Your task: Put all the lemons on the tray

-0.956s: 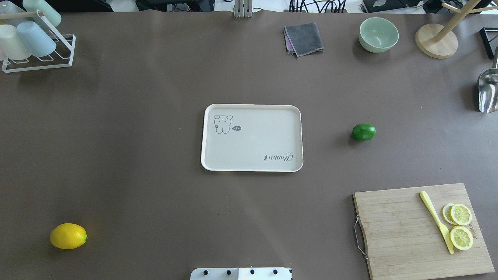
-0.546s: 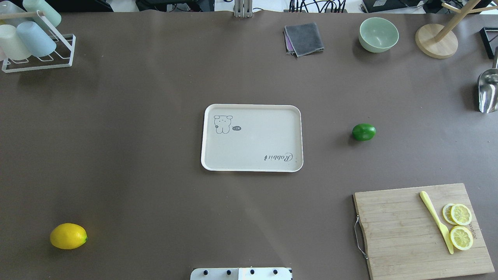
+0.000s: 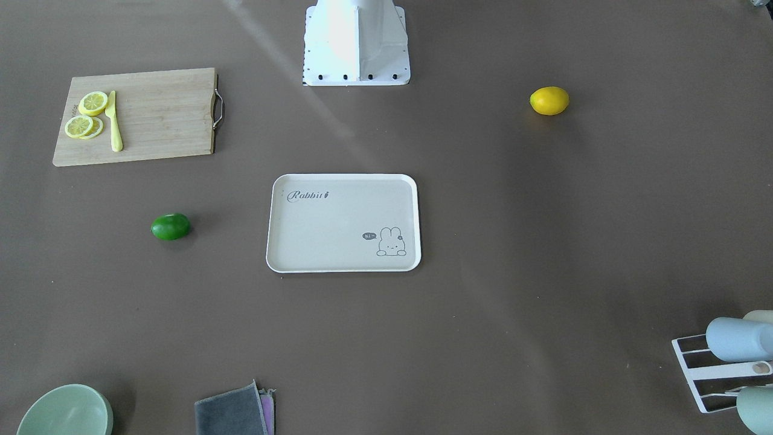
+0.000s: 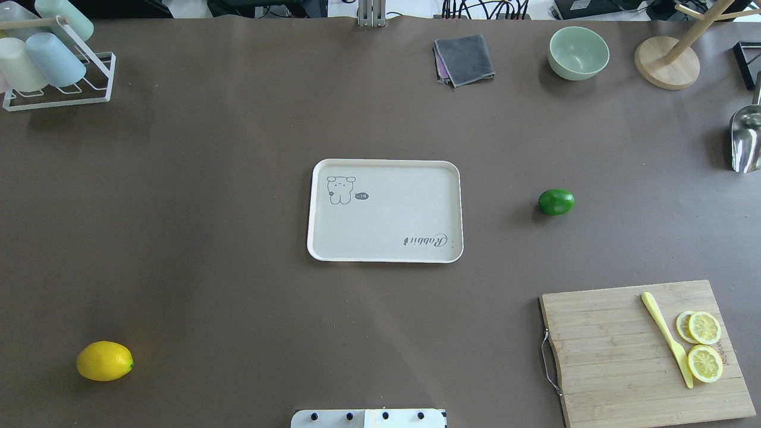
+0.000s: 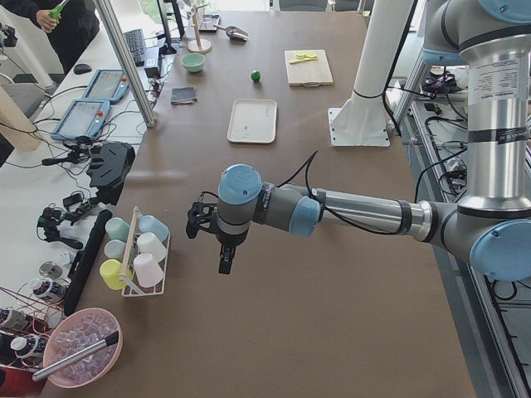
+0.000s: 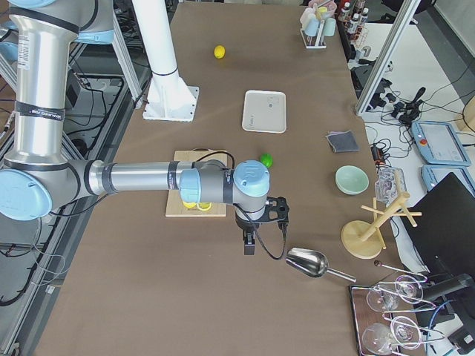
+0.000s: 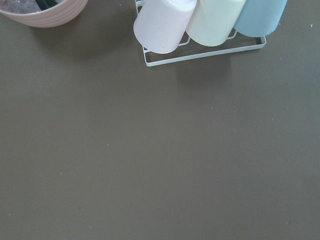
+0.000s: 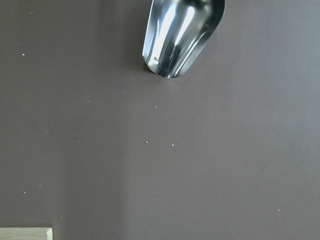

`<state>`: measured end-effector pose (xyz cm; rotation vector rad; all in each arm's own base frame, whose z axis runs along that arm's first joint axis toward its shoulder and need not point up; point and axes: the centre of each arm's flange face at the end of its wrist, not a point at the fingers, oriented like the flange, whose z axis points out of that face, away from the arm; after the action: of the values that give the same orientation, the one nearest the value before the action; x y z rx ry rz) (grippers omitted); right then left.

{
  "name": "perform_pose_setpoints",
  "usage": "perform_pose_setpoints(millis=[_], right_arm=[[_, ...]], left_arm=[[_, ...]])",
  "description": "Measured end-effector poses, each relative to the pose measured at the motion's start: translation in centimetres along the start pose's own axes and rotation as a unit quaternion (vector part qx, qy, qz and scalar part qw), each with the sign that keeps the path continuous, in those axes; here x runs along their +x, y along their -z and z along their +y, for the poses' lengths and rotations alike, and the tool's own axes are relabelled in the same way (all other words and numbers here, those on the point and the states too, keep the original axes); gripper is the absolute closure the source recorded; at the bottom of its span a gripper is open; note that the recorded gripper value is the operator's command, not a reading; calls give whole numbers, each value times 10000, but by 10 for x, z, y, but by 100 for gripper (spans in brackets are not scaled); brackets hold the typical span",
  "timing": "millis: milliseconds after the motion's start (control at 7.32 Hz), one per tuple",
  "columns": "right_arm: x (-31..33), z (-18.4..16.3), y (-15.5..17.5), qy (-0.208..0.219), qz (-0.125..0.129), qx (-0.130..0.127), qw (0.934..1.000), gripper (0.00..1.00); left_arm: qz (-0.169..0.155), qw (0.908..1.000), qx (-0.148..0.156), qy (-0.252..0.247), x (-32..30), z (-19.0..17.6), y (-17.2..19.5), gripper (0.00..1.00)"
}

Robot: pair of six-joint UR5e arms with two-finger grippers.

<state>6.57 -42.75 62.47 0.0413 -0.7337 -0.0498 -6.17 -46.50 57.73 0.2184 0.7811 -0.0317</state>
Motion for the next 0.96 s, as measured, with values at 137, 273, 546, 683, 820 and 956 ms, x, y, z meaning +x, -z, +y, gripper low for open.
perform_pose_setpoints(millis=[137, 273, 546, 683, 820, 956], right_arm=[[-1, -1, 1, 13, -3, 17, 10000, 0], [-3, -3, 3, 30, -8, 38, 10000, 0], [-14, -14, 10, 163, -12, 127, 9998, 0], [-36, -30, 13, 414, -18, 162, 9990, 0], [-71, -48, 6, 723, -52, 103, 9973, 0], [-107, -65, 0, 839, -199, 42, 9963, 0]], left_arm=[[8, 10000, -3, -34, 3, -1, -1, 2], [14, 10000, 6, -62, 6, -3, -1, 2], [36, 9998, -27, -180, 13, -8, -7, 2], [77, 9996, -41, -269, 17, -8, -12, 2], [145, 9993, -21, -350, 21, -11, -16, 2], [214, 9986, 64, -472, 27, -19, -15, 2]])
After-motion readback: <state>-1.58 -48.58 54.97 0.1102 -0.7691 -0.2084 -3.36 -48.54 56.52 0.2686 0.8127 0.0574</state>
